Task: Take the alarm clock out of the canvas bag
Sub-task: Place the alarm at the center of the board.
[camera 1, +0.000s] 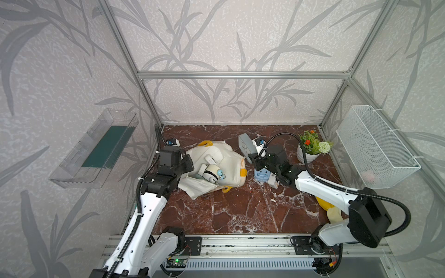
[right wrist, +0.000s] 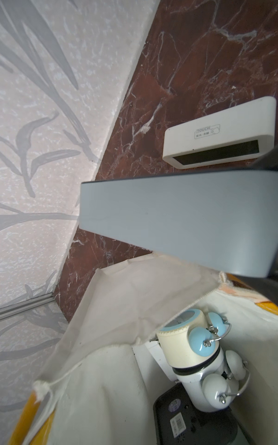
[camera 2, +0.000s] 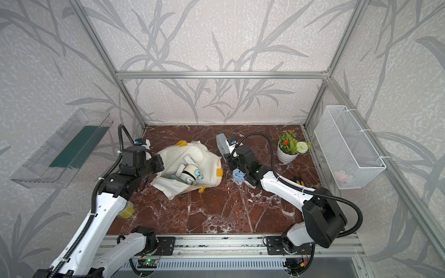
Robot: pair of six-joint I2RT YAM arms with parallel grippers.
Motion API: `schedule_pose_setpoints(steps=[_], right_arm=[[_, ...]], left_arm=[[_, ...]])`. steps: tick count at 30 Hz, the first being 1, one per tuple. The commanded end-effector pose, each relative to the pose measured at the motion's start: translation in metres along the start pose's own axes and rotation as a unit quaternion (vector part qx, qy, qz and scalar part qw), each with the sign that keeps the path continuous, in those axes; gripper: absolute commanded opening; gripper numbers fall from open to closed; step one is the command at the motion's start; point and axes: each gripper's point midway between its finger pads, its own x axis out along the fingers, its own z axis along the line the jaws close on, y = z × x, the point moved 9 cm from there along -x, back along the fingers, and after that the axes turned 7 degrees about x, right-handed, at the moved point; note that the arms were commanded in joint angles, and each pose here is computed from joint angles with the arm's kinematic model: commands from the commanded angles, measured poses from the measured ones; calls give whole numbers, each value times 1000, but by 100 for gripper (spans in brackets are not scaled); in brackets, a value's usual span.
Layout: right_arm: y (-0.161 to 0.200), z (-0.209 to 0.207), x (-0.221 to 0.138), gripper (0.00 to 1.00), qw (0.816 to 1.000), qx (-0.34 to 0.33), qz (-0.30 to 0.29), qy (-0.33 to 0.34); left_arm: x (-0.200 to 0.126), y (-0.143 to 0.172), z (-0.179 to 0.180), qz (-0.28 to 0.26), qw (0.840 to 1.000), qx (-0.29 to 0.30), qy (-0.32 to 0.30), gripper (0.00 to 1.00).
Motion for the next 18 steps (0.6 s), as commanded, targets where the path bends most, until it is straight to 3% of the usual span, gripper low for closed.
schedule_pose_setpoints(steps=[1,18], right_arm=[[-23,0,6,22,998,17,-63,-2],[7,-14,70,21,999,14,-9,36]], left_arm=[[-3,3,5,6,1000,-1,-16,0],[-2,3,5,5,1000,-2,-13,0]])
